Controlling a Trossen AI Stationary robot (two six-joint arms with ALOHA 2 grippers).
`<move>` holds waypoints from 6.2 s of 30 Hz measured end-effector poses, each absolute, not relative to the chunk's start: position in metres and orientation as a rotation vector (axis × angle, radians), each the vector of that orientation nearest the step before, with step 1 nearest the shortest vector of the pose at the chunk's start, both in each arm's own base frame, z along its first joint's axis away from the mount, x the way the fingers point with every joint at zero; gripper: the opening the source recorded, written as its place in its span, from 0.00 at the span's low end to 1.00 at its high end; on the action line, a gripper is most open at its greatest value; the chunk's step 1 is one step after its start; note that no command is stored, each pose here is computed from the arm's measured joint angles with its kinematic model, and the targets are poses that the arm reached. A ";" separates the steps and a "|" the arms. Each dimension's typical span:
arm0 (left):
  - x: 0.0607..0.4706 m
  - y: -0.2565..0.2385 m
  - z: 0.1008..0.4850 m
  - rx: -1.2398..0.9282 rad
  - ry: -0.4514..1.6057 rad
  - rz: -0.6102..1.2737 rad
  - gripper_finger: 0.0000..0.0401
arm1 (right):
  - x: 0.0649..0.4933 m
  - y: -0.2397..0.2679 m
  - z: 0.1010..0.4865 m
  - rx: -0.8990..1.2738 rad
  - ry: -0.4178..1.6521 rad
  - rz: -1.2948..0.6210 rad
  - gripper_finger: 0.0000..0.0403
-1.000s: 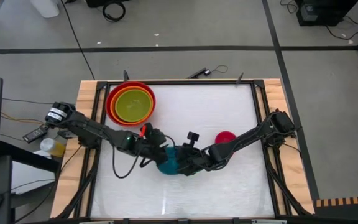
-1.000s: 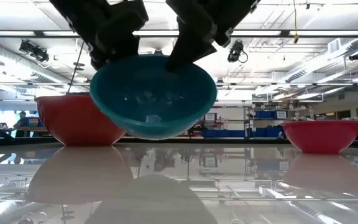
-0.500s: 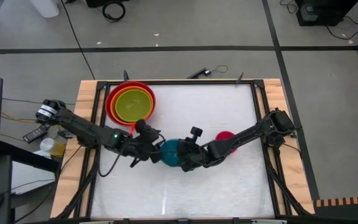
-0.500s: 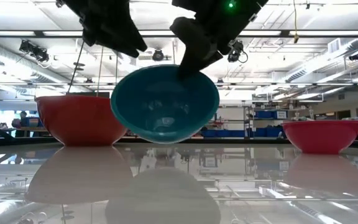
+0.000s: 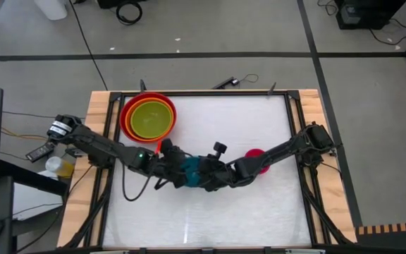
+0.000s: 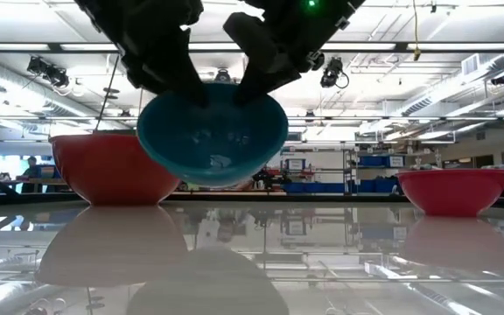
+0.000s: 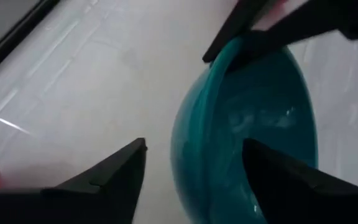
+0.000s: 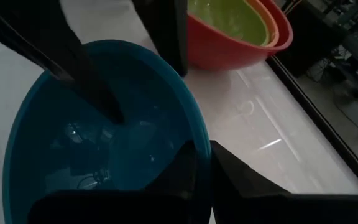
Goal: Nest bowls inside each other
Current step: Stack the blue bowl into the green bowl, then stack the pink bowl into the blue bowl, then return to Home Position
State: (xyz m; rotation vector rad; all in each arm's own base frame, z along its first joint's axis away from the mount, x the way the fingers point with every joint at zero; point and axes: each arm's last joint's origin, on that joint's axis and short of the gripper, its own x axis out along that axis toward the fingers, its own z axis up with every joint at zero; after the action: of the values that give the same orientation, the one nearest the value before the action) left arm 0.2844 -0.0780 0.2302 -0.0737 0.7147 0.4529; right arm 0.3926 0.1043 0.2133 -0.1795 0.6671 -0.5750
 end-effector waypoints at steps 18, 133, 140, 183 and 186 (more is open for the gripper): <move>0.283 -0.075 0.229 0.040 0.756 0.433 0.03 | 0.389 0.110 0.212 -0.191 0.695 -0.538 0.20; 0.169 -0.055 0.264 0.015 0.444 0.753 0.47 | 0.520 -0.073 0.243 0.007 0.317 -0.269 0.06; 0.165 -0.055 0.261 0.069 0.483 0.751 0.47 | 0.553 -0.085 0.222 0.115 0.353 -0.267 0.11; 0.176 -0.074 0.227 -0.072 0.377 0.565 0.47 | 0.373 0.050 0.220 0.067 0.667 -0.373 0.54; 0.194 -0.076 0.221 -0.097 0.294 0.390 0.47 | 0.337 0.068 0.220 0.044 0.514 -0.247 0.54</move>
State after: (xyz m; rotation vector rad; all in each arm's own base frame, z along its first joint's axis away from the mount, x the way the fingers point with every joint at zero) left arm 0.1937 -0.0759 0.2208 -0.0975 0.2940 0.3900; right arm 0.3367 0.0676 0.2203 0.0436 0.5136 -0.2472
